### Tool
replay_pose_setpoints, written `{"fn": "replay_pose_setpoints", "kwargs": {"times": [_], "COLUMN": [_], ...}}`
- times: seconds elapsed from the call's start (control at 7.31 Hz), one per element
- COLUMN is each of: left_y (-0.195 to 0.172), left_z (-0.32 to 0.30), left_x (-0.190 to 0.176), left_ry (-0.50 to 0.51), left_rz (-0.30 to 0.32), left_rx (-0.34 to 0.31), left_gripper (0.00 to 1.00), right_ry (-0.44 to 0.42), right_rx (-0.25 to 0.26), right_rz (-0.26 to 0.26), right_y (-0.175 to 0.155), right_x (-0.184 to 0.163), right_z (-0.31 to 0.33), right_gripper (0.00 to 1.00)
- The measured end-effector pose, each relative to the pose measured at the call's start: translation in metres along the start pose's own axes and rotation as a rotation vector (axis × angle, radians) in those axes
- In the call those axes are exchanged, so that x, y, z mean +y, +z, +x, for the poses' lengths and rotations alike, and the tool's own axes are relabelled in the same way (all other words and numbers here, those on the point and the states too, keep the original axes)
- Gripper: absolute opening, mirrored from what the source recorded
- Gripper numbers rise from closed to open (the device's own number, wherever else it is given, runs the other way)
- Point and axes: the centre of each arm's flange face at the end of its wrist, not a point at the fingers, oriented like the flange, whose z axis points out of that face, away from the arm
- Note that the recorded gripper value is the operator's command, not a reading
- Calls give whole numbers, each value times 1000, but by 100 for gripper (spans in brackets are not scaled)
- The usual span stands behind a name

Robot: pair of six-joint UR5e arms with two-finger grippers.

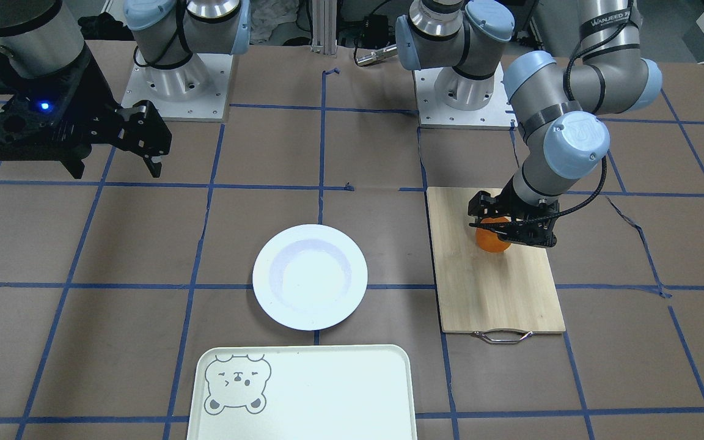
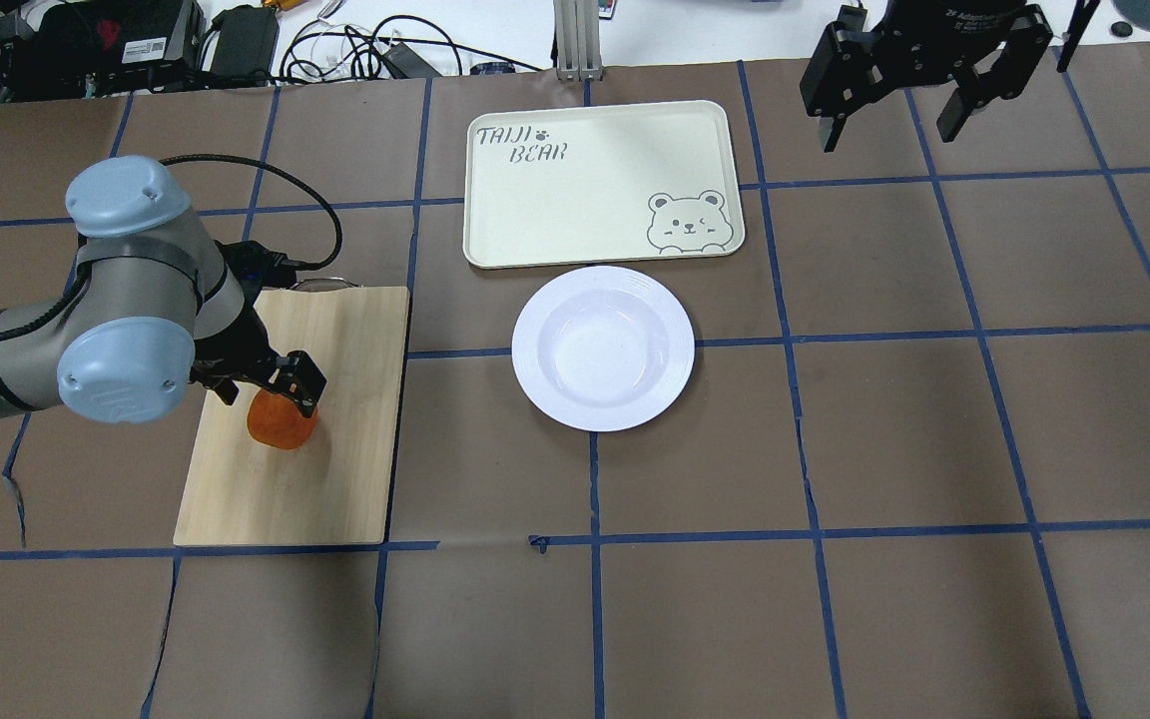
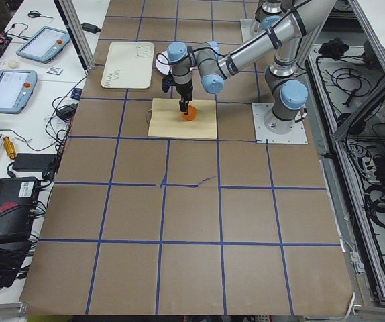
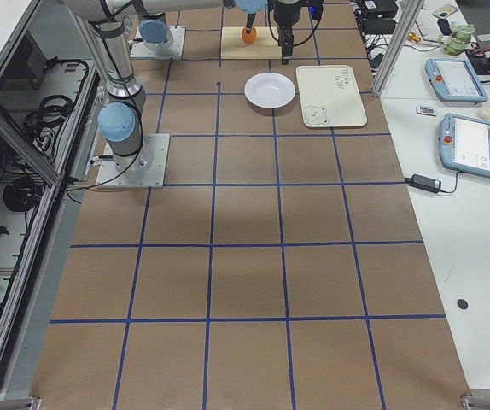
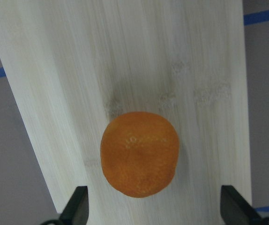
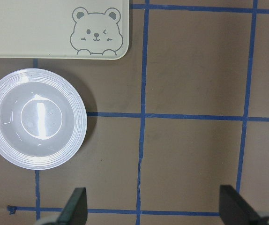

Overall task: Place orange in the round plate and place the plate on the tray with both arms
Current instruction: 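Carry the orange with the left gripper over the white plate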

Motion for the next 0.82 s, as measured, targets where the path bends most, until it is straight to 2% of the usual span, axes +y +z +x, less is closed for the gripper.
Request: {"fn": "replay_pose_setpoints", "kwargs": {"times": [0.14,0.41,0.55,0.68,0.82], "left_y": [12,26,27,26,20], "left_z": [1,3,3,2,1], "left_x": [-2,-3,-3,-4,-8], "left_ry": [1,21,36,43,30], "left_rz": [-9,-28,-31,-26,-7], "left_rx": [21,52,53,49,43], "left_gripper": [95,44,14,0,0], "right_ry": [0,0,0,0,0], "right_rx": [0,0,0,0,0], "right_rz": [0,0,1,1,1], "right_y": [0,0,0,0,0], "right_x": [0,0,0,0,0], "right_z": [0,0,0,0,0], "right_gripper": [100,100,100,100,100]}}
